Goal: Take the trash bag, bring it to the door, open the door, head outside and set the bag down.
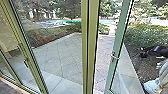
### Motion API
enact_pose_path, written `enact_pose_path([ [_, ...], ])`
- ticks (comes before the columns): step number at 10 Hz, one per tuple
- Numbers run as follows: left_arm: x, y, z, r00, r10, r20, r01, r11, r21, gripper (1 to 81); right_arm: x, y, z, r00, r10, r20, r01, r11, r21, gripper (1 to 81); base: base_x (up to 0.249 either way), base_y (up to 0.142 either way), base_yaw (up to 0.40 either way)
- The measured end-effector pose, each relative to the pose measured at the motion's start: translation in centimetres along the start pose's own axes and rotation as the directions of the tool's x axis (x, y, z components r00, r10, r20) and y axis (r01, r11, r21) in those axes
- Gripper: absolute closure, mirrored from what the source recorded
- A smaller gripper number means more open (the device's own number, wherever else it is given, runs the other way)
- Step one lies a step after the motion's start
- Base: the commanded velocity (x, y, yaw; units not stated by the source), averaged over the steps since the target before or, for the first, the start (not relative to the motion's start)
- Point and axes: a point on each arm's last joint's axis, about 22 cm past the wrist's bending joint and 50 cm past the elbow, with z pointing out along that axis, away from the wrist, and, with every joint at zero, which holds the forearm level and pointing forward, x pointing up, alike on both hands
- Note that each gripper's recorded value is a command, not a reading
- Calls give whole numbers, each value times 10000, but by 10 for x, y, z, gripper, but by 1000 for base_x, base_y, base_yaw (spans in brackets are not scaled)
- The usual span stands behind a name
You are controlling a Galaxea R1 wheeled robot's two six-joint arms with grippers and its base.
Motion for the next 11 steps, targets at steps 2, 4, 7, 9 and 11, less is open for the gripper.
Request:
enact_pose_path([
  [2,0,-1,0,10000,-4,-13,4,10000,8,811,13,32,-1,9991,-407,-135,398,9973,-612,10,0,0,0],
  [4,0,0,0,10000,0,-9,0,10000,-3,811,6,55,4,9941,-1083,-17,1077,9901,-902,10,0,0,0],
  [7,0,3,1,10000,-3,10,3,10000,-40,811,0,93,6,9834,-1814,-94,1787,9755,-1284,10,0,0,0],
  [9,0,4,1,10000,-7,10,7,10000,-45,811,-7,121,5,9777,-2099,-11,2070,9652,-1598,10,0,0,0],
  [11,0,3,1,10000,-15,17,15,10000,-40,811,-19,149,3,9783,-2066,171,2060,9592,-1935,10,0,0,0],
])
